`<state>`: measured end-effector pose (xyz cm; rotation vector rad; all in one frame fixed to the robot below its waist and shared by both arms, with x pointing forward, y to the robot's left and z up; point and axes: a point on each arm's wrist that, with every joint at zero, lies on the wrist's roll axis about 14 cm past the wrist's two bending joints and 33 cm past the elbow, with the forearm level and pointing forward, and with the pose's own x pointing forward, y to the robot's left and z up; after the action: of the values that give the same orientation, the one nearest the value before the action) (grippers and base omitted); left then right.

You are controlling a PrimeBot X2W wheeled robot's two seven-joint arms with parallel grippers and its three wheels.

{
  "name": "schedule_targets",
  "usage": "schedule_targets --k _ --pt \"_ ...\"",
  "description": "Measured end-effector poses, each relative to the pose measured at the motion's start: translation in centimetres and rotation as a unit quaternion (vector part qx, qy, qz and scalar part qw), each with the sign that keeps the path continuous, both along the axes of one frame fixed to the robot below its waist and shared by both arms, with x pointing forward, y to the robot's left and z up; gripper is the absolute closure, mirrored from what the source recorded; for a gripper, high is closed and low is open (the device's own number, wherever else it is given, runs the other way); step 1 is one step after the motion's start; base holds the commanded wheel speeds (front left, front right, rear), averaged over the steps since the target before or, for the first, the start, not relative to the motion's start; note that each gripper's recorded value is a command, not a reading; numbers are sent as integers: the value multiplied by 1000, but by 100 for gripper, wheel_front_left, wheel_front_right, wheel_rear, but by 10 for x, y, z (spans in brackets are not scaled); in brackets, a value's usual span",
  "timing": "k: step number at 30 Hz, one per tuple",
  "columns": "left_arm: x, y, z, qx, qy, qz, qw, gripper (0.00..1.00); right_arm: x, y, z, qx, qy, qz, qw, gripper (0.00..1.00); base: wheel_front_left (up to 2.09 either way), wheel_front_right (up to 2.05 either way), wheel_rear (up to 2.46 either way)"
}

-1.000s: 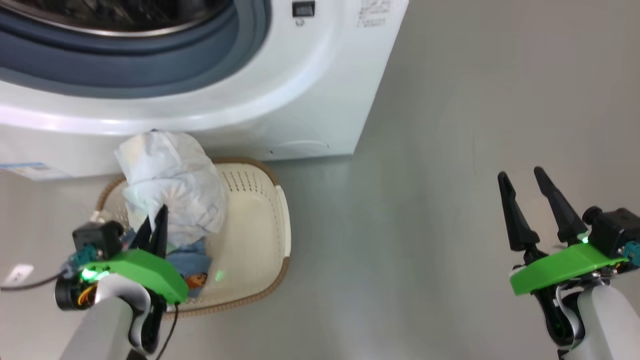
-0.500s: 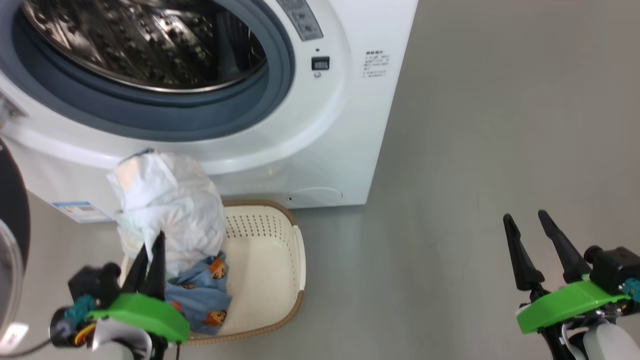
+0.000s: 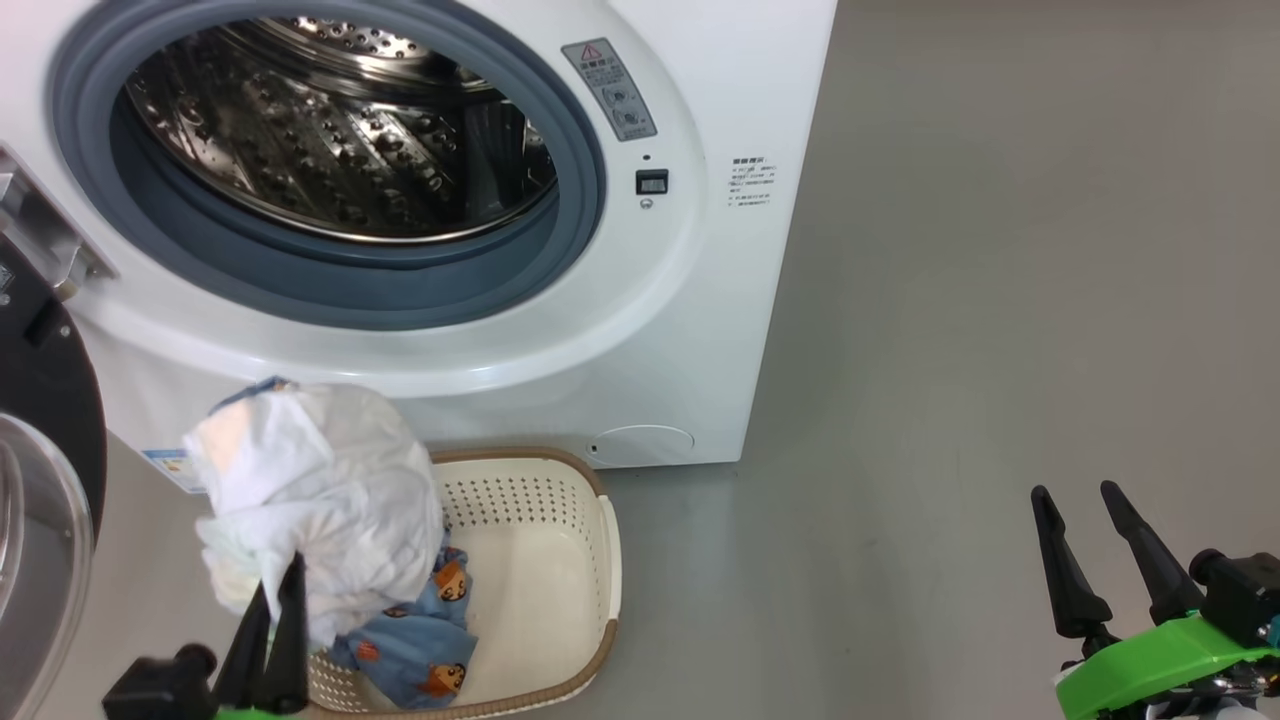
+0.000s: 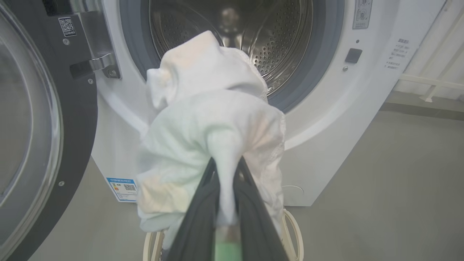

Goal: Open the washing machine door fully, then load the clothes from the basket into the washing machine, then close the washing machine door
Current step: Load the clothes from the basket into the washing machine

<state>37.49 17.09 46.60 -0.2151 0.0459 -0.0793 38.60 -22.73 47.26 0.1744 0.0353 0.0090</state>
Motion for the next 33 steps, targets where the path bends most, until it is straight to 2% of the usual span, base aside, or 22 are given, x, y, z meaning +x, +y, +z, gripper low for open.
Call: schedule_targets --k 17,25,33 --pt "7 -3 -4 -6 3 6 1000 100 1 -3 -10 4 13 -8 1000 0 0 0 0" --pt "59 -13 15 -11 -37 -6 999 100 21 0 -14 8 13 -8 1000 0 0 0 0" --pt "128 -15 33 -10 -76 -8 997 100 44 3 -25 10 19 -5 1000 0 0 0 0"
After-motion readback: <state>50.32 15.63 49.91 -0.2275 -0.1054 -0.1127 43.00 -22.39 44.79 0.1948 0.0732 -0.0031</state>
